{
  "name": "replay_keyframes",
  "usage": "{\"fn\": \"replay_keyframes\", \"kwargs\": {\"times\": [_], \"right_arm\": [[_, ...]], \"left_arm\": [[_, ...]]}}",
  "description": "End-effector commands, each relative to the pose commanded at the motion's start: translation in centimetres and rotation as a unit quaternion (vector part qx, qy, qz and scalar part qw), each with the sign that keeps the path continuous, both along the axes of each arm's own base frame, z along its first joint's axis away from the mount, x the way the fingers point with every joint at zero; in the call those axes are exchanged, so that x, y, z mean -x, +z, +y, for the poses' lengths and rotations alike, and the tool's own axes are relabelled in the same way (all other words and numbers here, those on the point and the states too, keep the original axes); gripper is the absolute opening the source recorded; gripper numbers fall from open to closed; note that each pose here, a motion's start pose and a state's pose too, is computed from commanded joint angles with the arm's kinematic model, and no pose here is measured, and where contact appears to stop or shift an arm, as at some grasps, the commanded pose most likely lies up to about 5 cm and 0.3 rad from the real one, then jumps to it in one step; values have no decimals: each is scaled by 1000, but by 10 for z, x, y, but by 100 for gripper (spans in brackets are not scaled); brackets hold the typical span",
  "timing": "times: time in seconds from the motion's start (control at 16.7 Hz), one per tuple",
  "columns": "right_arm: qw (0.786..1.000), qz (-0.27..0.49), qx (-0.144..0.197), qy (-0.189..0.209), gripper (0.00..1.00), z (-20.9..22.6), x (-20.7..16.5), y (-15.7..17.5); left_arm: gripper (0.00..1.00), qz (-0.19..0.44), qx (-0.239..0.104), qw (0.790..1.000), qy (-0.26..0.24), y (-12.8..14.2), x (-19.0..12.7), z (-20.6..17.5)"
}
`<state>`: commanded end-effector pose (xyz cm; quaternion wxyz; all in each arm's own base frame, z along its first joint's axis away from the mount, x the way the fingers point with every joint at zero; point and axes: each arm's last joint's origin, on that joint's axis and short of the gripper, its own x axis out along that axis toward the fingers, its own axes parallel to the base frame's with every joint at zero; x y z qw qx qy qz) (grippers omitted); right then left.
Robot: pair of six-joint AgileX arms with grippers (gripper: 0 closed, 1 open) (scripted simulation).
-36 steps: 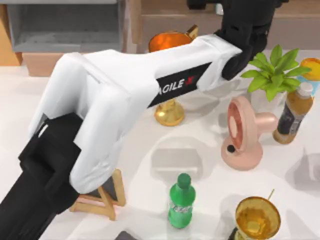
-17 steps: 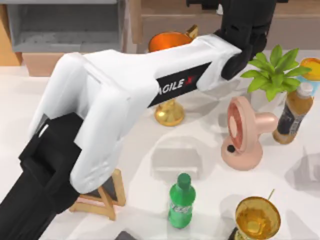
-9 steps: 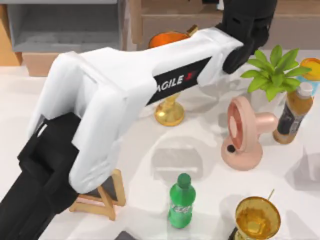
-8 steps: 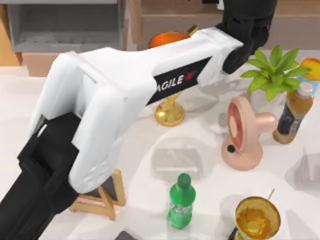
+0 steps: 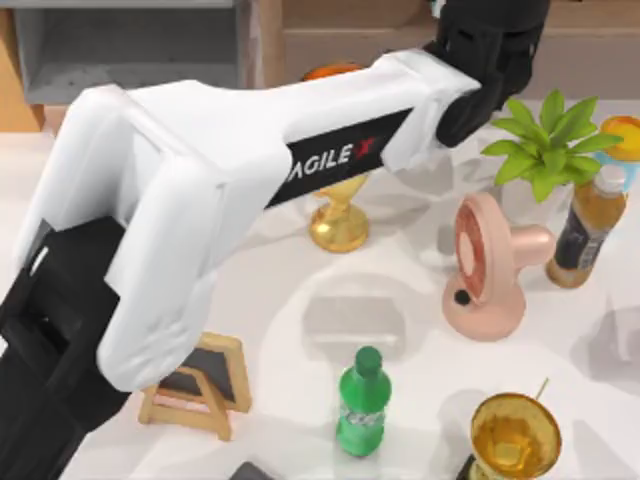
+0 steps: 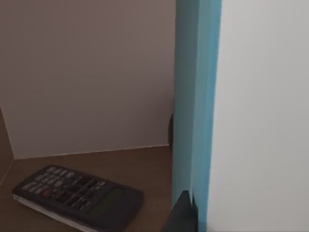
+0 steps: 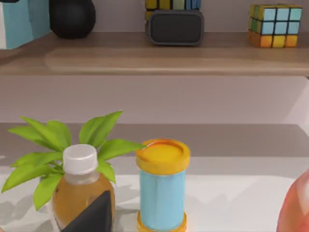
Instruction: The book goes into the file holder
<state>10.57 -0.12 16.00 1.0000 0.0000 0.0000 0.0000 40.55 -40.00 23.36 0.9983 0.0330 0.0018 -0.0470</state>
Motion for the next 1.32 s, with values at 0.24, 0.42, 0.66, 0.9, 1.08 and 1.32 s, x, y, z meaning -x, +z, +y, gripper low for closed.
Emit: {"fn": "replay_keyframes", "kwargs": {"times": [0.24, 0.42, 0.66, 0.9, 1.08, 1.32], "right_arm": [[1000, 0, 0, 0, 100, 0, 0, 0], [1000, 0, 0, 0, 100, 0, 0, 0], [1000, 0, 0, 0, 100, 0, 0, 0], [1000, 0, 0, 0, 100, 0, 0, 0], [1000, 0, 0, 0, 100, 0, 0, 0], [1000, 0, 0, 0, 100, 0, 0, 0]], "left_arm": [[0, 14, -79, 995, -66, 14, 36, 16], [0, 15, -152, 981, -121, 24, 69, 40], [0, -13, -245, 955, -168, 42, 110, 94], [0, -46, -345, 923, -163, 43, 135, 161], [0, -49, -428, 892, -137, 26, 144, 209], [0, -13, -535, 838, -106, -14, 140, 259]]}}
